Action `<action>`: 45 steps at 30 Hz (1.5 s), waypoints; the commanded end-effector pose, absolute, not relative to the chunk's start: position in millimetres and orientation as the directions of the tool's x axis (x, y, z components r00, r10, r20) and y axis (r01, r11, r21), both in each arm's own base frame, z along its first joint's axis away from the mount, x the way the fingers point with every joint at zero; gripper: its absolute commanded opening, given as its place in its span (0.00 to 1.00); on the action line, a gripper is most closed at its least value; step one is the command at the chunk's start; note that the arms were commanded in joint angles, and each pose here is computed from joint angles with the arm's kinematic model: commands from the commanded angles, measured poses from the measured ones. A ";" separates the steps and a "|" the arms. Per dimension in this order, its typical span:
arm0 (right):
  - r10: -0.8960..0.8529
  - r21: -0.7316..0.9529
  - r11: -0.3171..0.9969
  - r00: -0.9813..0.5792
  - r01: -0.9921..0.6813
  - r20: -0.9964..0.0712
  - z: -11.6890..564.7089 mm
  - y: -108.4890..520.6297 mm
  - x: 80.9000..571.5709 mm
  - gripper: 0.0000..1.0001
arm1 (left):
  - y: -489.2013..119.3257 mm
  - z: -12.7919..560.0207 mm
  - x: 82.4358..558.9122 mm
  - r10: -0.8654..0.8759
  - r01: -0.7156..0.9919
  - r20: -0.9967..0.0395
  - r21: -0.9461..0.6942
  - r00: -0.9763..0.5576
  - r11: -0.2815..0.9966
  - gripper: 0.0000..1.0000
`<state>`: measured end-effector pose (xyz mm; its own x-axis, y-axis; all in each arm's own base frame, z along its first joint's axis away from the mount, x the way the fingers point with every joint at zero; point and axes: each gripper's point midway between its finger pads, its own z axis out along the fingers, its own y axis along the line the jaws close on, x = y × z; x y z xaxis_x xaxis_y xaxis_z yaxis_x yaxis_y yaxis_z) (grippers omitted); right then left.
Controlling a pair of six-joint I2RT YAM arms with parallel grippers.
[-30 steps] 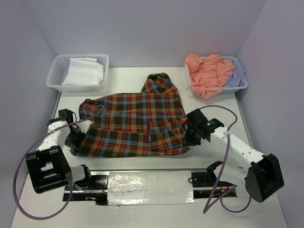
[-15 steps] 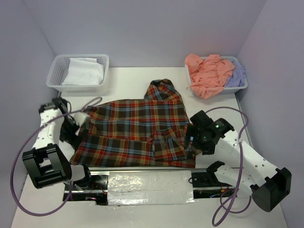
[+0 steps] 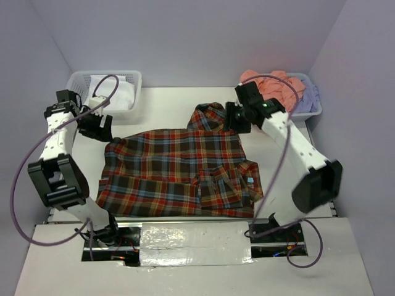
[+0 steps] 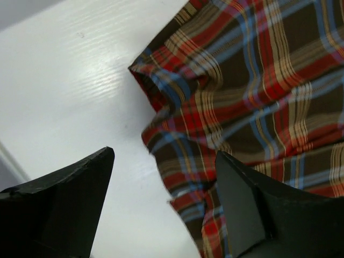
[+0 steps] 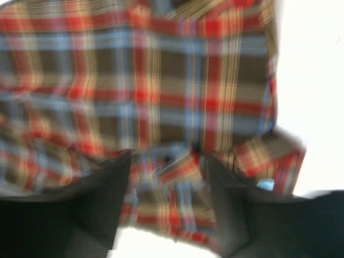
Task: Fold and stack the long sleeve shirts
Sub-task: Fold the shirt
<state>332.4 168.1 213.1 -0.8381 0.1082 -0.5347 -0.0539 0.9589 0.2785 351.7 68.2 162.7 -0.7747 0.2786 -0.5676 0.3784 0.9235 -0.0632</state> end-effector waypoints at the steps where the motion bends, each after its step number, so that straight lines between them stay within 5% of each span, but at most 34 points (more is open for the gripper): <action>1: 0.067 0.254 0.960 -0.783 -0.118 -0.618 217.2 175.8 389.3 0.71 | 58.1 146.1 383.6 0.228 0.363 -0.609 -0.106 -0.760 0.926 0.90; 8: 0.067 0.110 0.994 -0.858 0.013 -0.509 138.7 155.3 473.6 0.74 | 69.1 110.0 412.3 0.253 0.371 -0.591 -0.086 -0.766 0.925 0.89; 14: 0.107 0.001 0.993 -0.900 0.117 -0.422 82.0 131.7 499.1 0.79 | 73.2 74.9 406.5 0.186 0.298 -0.537 -0.129 -0.823 0.946 0.83; 15: 0.105 -0.003 0.993 -0.900 0.117 -0.423 78.9 131.2 502.7 0.80 | 74.5 73.2 406.1 0.163 0.276 -0.535 -0.138 -0.829 0.951 0.78; 19: 0.090 -0.023 0.994 -0.920 0.107 -0.381 50.3 131.8 504.0 0.74 | 80.8 67.9 403.8 0.124 0.243 -0.543 -0.153 -0.831 0.958 0.36; 22: 0.098 -0.014 0.994 -0.925 0.111 -0.368 41.4 130.6 502.2 0.38 | 88.7 64.0 399.7 0.113 0.224 -0.532 -0.149 -0.839 0.963 0.00; 24: 0.115 -0.006 0.992 -0.931 0.125 -0.347 31.6 123.0 496.7 0.04 | 93.3 60.6 397.5 0.115 0.217 -0.525 -0.137 -0.843 0.966 0.00; 25: 0.128 0.002 0.991 -0.925 0.137 -0.357 34.6 120.5 497.4 0.00 | 96.1 58.0 396.1 0.122 0.218 -0.521 -0.127 -0.845 0.968 0.00; 30: 0.177 0.003 0.981 -0.898 0.192 -0.404 43.6 89.6 489.7 0.00 | 111.4 46.7 387.0 0.147 0.201 -0.486 -0.061 -0.862 0.978 0.00; 35: 0.077 0.126 0.992 -0.900 0.025 -0.430 50.3 124.1 487.4 0.00 | 120.8 37.6 390.4 0.167 0.197 -0.463 -0.016 -0.871 0.980 0.00; 37: 0.029 0.139 0.990 -0.898 -0.036 -0.440 56.1 136.4 489.6 0.27 | 110.2 42.0 394.0 0.184 0.231 -0.480 -0.039 -0.858 0.972 0.00; 40: 0.011 0.163 0.984 -0.882 -0.074 -0.471 75.0 143.2 492.6 0.51 | 96.7 48.1 391.4 0.216 0.282 -0.499 -0.059 -0.839 0.958 0.24; 42: 0.005 0.188 0.976 -0.852 -0.110 -0.523 101.0 148.8 495.0 0.56 | 91.8 50.6 386.8 0.223 0.296 -0.503 -0.069 -0.835 0.953 0.38; 45: 0.013 0.221 0.963 -0.790 -0.156 -0.613 146.1 160.1 496.9 0.59 | 92.7 51.2 382.6 0.227 0.293 -0.498 -0.058 -0.837 0.954 0.41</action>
